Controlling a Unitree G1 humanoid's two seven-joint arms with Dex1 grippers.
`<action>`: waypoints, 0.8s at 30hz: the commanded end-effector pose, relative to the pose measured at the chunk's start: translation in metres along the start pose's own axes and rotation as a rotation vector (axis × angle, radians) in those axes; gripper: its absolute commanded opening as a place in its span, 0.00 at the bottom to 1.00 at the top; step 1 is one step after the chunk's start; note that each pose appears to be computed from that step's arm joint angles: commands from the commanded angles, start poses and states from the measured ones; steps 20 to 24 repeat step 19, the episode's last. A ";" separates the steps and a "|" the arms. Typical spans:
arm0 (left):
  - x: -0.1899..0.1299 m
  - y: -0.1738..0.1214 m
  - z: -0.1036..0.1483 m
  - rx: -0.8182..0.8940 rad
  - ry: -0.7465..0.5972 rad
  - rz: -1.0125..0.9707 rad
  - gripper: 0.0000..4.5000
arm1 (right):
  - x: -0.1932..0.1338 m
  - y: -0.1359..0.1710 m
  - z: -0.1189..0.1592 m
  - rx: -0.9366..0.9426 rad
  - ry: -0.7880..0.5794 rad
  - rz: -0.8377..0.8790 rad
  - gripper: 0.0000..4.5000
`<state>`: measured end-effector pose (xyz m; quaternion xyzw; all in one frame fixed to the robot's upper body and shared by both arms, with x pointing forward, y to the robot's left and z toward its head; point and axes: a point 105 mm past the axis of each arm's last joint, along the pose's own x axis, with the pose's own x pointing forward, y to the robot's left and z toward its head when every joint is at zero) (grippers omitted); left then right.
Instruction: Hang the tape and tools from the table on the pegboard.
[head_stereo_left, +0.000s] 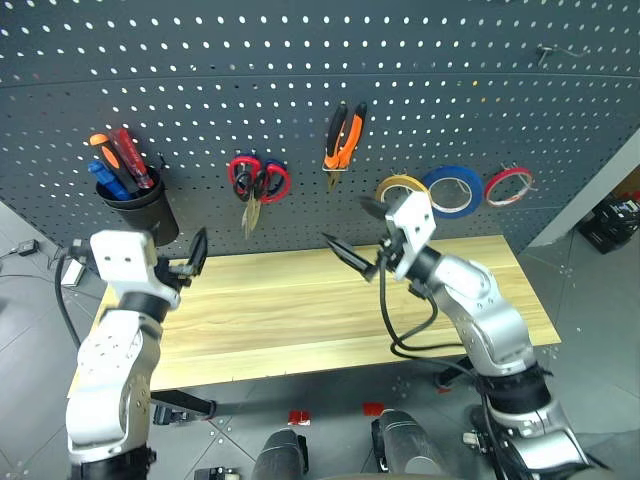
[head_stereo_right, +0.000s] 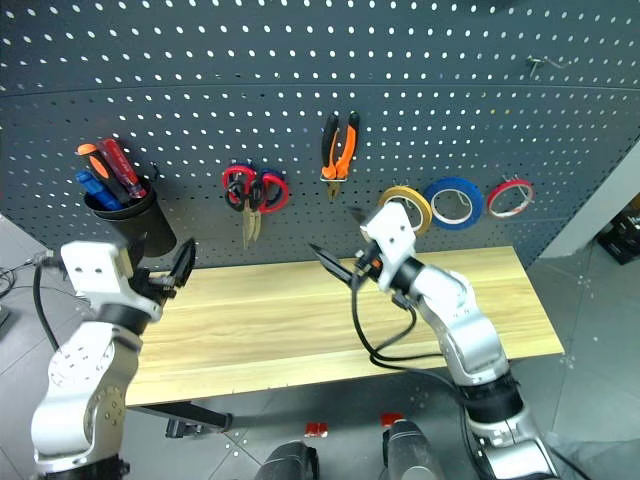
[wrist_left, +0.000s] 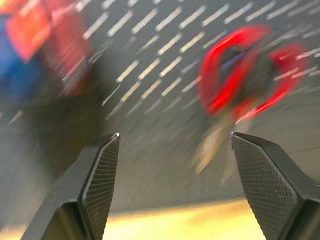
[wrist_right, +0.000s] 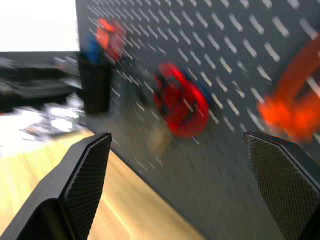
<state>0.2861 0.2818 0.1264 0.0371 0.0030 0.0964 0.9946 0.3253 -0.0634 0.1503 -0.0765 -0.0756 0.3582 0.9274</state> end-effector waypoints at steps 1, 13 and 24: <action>-0.005 0.015 -0.004 0.015 0.032 0.094 0.83 | -0.014 -0.021 -0.009 -0.078 -0.009 -0.127 1.00; -0.013 -0.001 -0.019 -0.097 -0.006 0.027 0.83 | -0.089 -0.067 -0.099 0.024 0.211 -0.496 1.00; -0.012 0.004 -0.019 -0.088 -0.022 0.055 0.83 | -0.096 -0.068 -0.110 0.037 0.245 -0.493 1.00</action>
